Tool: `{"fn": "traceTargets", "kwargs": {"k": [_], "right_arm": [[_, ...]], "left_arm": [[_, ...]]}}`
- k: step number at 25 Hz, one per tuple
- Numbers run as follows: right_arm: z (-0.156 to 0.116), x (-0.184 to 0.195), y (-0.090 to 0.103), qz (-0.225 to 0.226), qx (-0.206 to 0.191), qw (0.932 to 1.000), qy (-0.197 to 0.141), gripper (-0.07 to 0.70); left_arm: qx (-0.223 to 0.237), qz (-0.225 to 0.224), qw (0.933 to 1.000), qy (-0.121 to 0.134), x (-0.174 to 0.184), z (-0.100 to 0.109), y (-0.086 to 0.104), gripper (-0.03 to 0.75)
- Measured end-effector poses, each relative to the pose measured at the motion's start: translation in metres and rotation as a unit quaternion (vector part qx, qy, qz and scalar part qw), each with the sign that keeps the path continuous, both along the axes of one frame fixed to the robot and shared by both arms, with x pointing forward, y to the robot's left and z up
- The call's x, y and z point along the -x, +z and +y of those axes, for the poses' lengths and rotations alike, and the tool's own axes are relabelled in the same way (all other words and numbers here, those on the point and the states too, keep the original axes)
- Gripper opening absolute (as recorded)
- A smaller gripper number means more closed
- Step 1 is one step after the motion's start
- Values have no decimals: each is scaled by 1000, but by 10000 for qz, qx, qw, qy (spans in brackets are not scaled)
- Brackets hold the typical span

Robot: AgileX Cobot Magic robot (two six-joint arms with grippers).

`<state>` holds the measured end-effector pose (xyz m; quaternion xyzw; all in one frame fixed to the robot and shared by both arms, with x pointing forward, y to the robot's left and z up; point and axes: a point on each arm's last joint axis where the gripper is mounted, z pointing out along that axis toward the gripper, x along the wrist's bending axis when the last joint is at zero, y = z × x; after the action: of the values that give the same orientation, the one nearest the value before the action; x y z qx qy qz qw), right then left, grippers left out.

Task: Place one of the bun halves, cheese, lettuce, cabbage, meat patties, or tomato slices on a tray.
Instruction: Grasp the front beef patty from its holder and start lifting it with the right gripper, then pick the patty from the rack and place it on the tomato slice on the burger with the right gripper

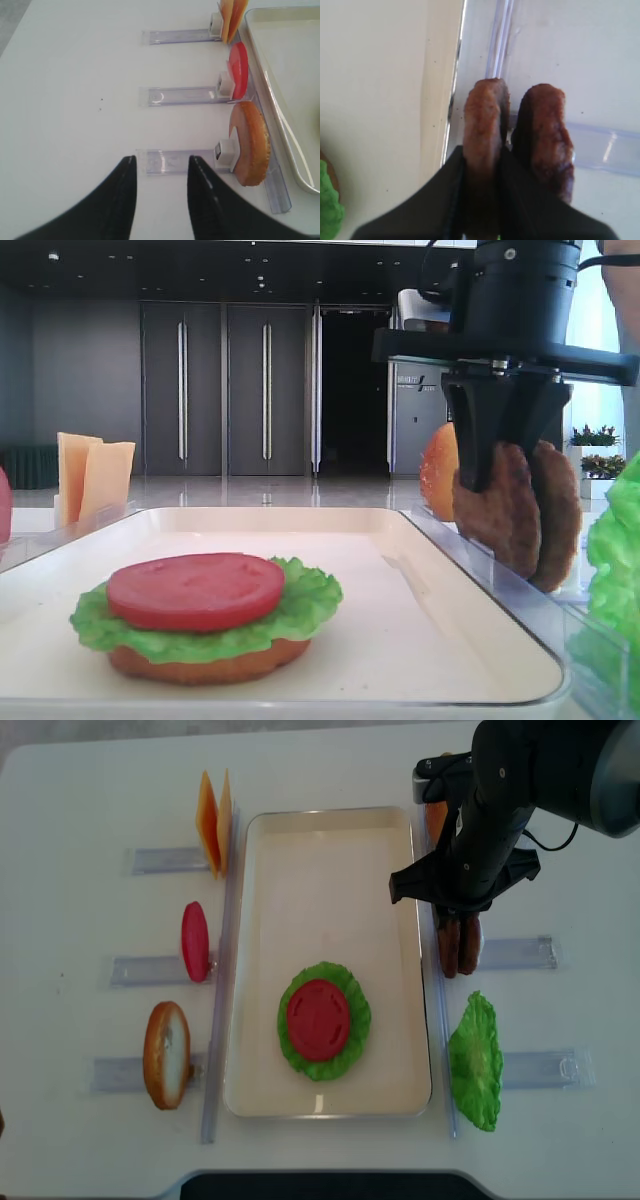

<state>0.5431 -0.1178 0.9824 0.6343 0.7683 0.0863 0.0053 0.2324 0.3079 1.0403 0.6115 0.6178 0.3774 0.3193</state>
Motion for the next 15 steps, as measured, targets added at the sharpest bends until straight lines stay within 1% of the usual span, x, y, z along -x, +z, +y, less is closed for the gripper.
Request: {"fn": "traceTargets", "kwargs": {"k": [3, 5, 8, 13, 15], "right_arm": [[0, 1, 2, -11, -7, 10000, 1, 140], [-1, 2, 7, -58, -34, 10000, 2, 139], [-5, 9, 26, -199, -127, 9997, 5, 139], [-11, 26, 66, -466, -431, 9980, -16, 134], [-15, 32, 78, -552, -496, 9972, -15, 134]], "left_arm": [[0, 0, 10000, 0, 0, 0, 0, 265], [0, 0, 10000, 0, 0, 0, 0, 265], [0, 0, 10000, 0, 0, 0, 0, 265], [0, 0, 10000, 0, 0, 0, 0, 265], [0, 0, 10000, 0, 0, 0, 0, 265]]}}
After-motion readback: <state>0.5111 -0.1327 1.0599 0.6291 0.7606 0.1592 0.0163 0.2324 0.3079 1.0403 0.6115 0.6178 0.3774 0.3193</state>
